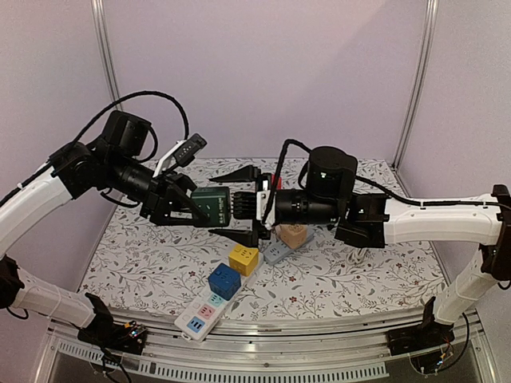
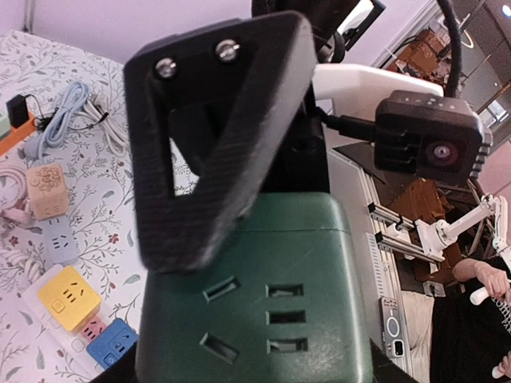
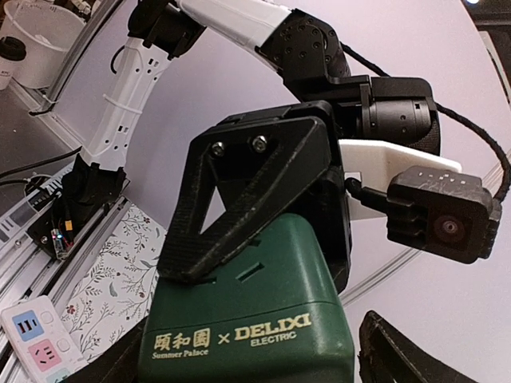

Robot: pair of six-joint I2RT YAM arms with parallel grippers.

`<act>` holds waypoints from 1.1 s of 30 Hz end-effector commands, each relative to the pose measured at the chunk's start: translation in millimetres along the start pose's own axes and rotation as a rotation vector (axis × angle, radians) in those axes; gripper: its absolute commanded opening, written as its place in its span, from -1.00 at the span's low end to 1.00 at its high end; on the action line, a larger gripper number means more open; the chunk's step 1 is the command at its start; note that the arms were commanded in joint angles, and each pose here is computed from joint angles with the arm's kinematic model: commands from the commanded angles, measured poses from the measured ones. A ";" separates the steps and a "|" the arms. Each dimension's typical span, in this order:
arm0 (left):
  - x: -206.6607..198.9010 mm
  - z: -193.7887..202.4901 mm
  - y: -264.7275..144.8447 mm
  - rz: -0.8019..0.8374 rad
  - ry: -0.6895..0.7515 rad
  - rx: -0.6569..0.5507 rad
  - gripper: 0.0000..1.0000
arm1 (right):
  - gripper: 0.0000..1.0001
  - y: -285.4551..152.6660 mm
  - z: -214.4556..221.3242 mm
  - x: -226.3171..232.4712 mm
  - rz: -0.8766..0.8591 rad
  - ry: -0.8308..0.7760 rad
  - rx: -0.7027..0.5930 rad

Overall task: Insert the plug
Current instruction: Pick up the plug from the center of the board.

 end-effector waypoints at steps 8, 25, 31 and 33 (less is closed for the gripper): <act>-4.6 -9.1 1.7 0.027 0.103 -0.035 -1.00 | 0.31 9.5 1.1 -4.1 0.041 0.033 -0.013; 4.8 -1.8 -8.3 -0.121 0.150 -0.008 0.97 | -1.00 -1.3 -18.2 -9.8 -0.009 0.238 0.041; 0.6 -2.3 -56.7 -0.404 0.440 0.062 0.99 | -1.00 -11.1 -2.9 -39.4 0.005 0.659 0.354; 1.2 11.9 -68.1 -0.453 0.481 0.125 0.99 | -1.00 -10.7 8.0 -38.5 -0.014 0.780 0.405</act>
Point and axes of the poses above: each gripper's point midway between its finger pads, its own y axis out along the fingers, its own x axis along the line the jaws close on, z = x × y, the point moved 7 cm from there along -y, back along the fingers, and after that the axes turned 3 degrees about y, right-handed, at the moved point
